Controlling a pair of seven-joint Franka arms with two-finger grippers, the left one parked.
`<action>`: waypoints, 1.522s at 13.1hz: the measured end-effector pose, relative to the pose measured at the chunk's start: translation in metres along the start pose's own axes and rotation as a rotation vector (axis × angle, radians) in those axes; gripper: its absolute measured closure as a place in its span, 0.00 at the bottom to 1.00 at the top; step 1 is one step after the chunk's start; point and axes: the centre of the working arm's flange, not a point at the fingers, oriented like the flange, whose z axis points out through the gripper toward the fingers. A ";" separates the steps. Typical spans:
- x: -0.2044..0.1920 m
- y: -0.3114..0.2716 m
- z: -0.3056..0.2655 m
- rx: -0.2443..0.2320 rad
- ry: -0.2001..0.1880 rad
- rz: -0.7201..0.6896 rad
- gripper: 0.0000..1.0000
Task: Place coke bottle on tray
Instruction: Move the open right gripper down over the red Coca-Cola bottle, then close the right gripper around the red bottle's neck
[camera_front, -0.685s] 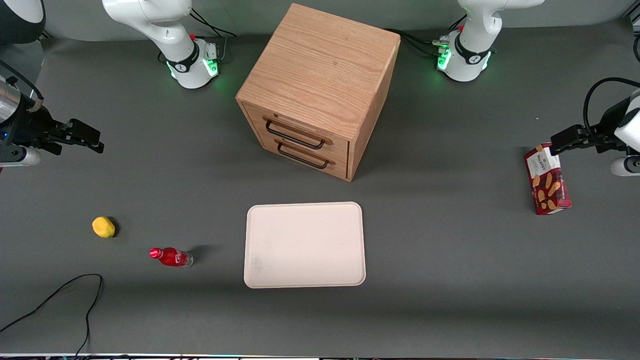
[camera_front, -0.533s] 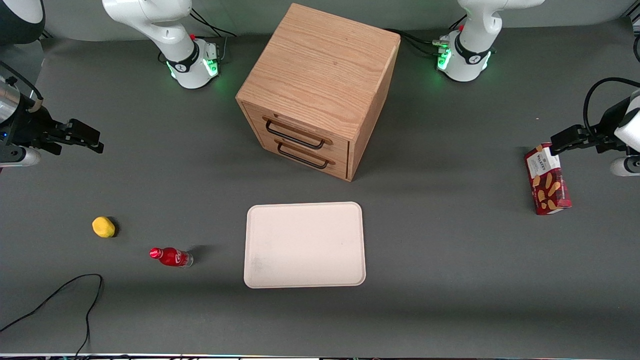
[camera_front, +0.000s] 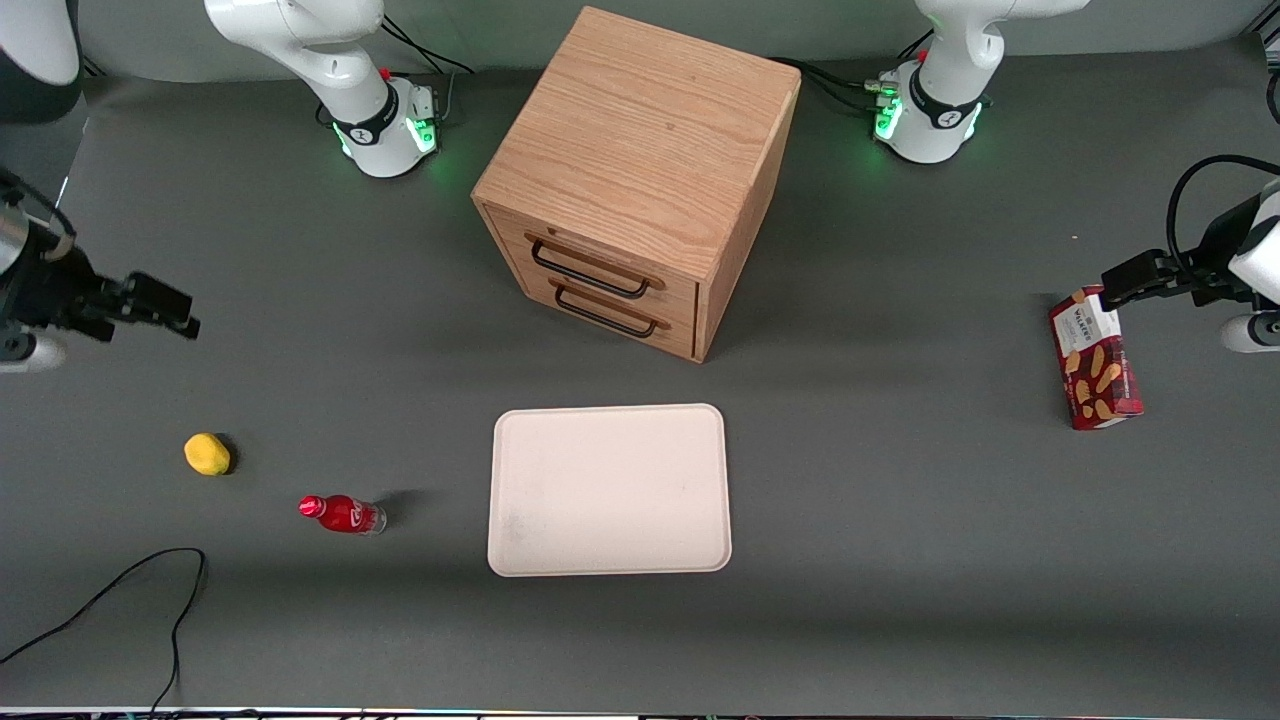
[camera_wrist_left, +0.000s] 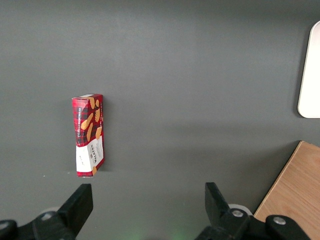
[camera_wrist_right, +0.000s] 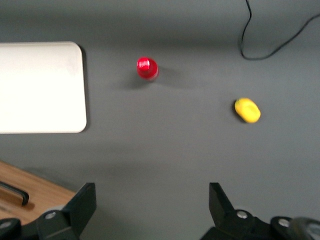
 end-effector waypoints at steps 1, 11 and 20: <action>0.018 -0.001 0.011 0.000 -0.002 -0.001 0.00; 0.132 -0.025 0.185 0.030 -0.001 -0.020 0.00; 0.126 -0.043 0.276 0.026 -0.041 -0.042 0.00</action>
